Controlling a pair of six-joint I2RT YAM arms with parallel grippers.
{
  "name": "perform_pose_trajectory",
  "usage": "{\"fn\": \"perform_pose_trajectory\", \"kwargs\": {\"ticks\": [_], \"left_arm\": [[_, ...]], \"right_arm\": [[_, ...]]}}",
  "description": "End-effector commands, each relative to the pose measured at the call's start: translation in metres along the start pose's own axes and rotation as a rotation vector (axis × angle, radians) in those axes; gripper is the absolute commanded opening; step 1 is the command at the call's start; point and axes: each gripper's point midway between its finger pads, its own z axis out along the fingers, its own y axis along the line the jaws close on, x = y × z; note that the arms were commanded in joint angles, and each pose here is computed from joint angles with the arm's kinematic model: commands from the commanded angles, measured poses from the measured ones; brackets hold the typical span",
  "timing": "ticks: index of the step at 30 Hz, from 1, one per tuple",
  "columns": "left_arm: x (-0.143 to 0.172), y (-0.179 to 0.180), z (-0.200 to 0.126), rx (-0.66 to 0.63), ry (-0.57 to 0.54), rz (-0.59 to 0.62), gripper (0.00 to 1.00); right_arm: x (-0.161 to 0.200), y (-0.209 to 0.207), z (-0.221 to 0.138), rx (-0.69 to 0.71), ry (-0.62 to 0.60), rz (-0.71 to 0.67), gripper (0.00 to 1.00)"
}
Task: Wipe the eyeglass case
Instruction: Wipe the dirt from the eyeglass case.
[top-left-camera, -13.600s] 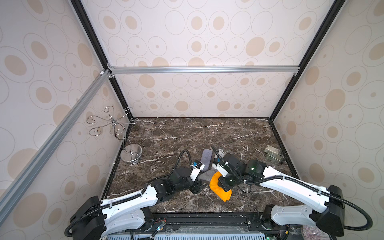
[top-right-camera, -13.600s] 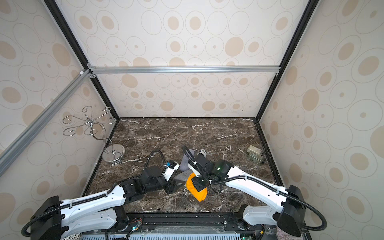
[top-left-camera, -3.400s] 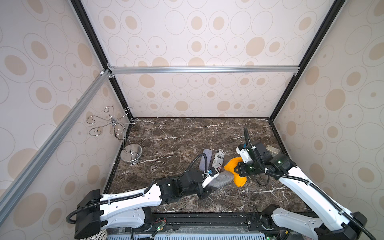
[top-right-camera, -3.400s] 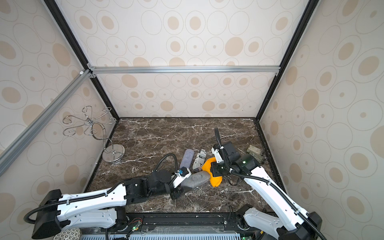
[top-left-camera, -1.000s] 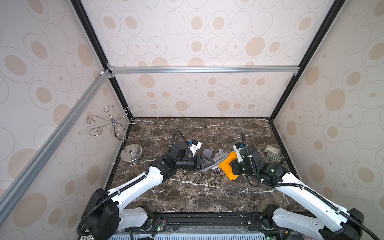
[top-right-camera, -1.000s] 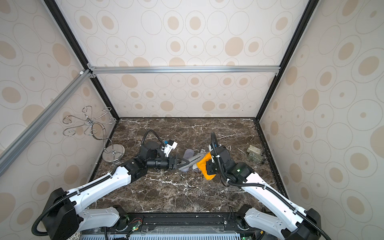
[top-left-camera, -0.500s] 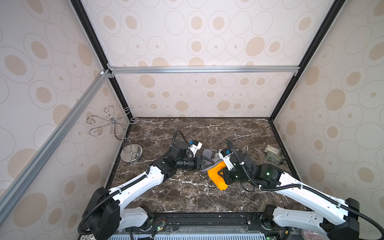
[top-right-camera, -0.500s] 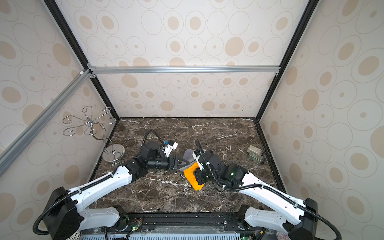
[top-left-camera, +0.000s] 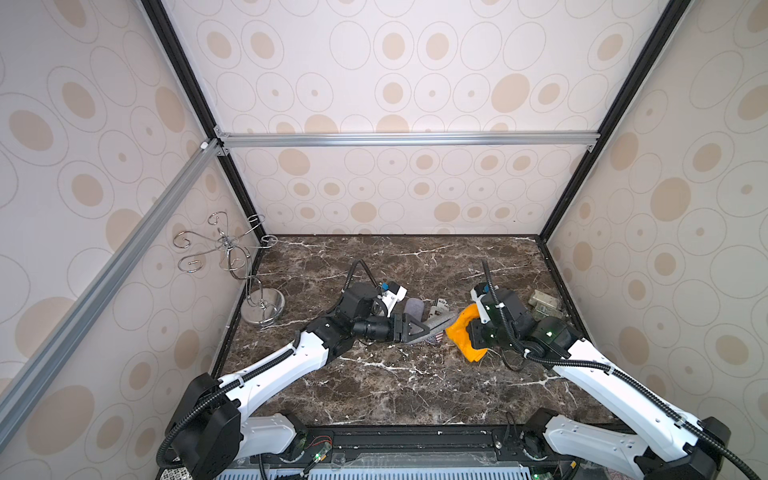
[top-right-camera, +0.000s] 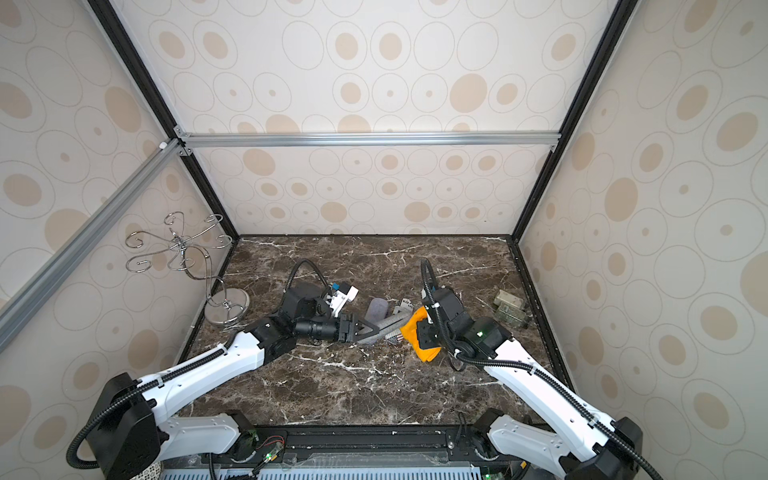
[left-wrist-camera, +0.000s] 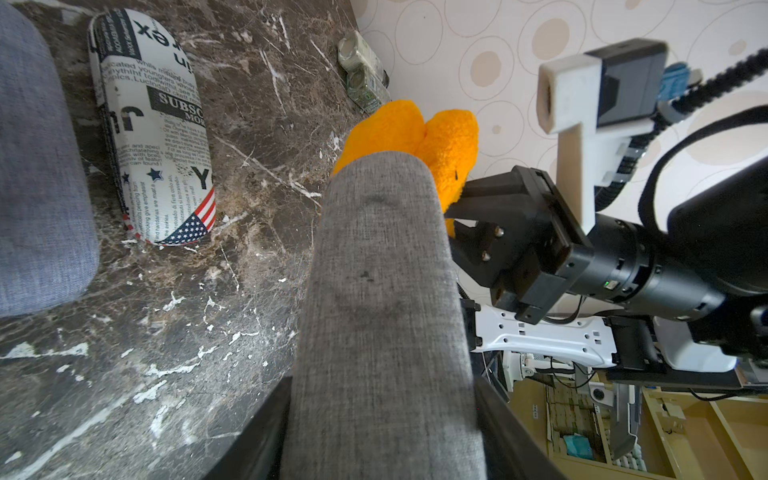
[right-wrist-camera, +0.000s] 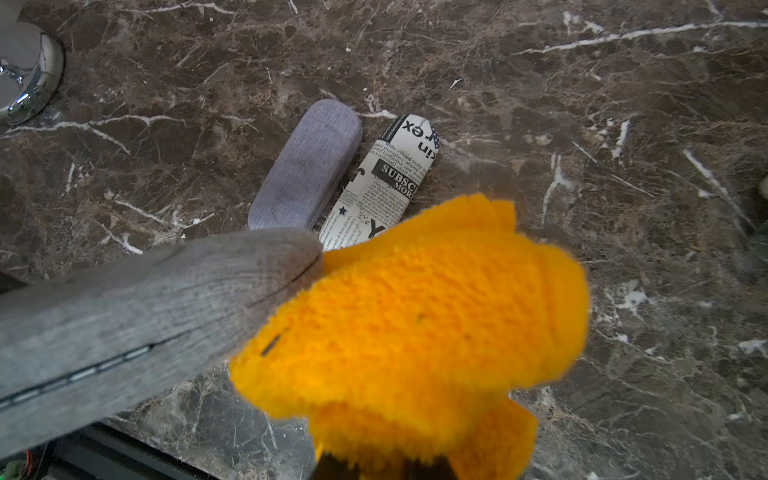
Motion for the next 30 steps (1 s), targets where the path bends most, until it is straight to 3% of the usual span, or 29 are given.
{"fn": "perform_pose_trajectory", "kwargs": {"ticks": [1,9,11,15,20,22,27,30], "left_arm": [[0.002,-0.018,-0.004,0.063,0.013,0.049,0.21],[0.002,-0.017,-0.001,0.078,0.014,0.055,0.2],[0.003,-0.016,-0.003,0.07,0.013,0.07,0.2],[0.006,-0.005,-0.009,-0.003,0.004,0.168,0.2],[0.012,0.005,-0.017,-0.074,-0.027,0.267,0.2],[0.01,0.008,-0.023,-0.133,-0.067,0.333,0.2],[0.007,0.009,-0.034,-0.264,-0.138,0.493,0.21],[0.011,0.007,-0.031,-0.296,-0.144,0.552,0.21]], "right_arm": [[-0.006,0.036,-0.012,-0.173,-0.031,-0.033,0.0],[0.005,0.121,-0.025,-0.388,-0.057,-0.186,0.0],[0.005,0.116,-0.019,-0.351,-0.053,-0.17,0.0],[0.001,0.066,-0.009,-0.122,-0.067,-0.096,0.0],[0.005,0.014,-0.015,0.008,-0.013,-0.009,0.0],[0.01,0.012,-0.021,0.008,0.028,-0.053,0.0],[0.04,0.039,-0.034,-0.147,0.206,-0.158,0.0],[0.048,0.056,-0.041,-0.185,0.238,-0.235,0.0]]}}
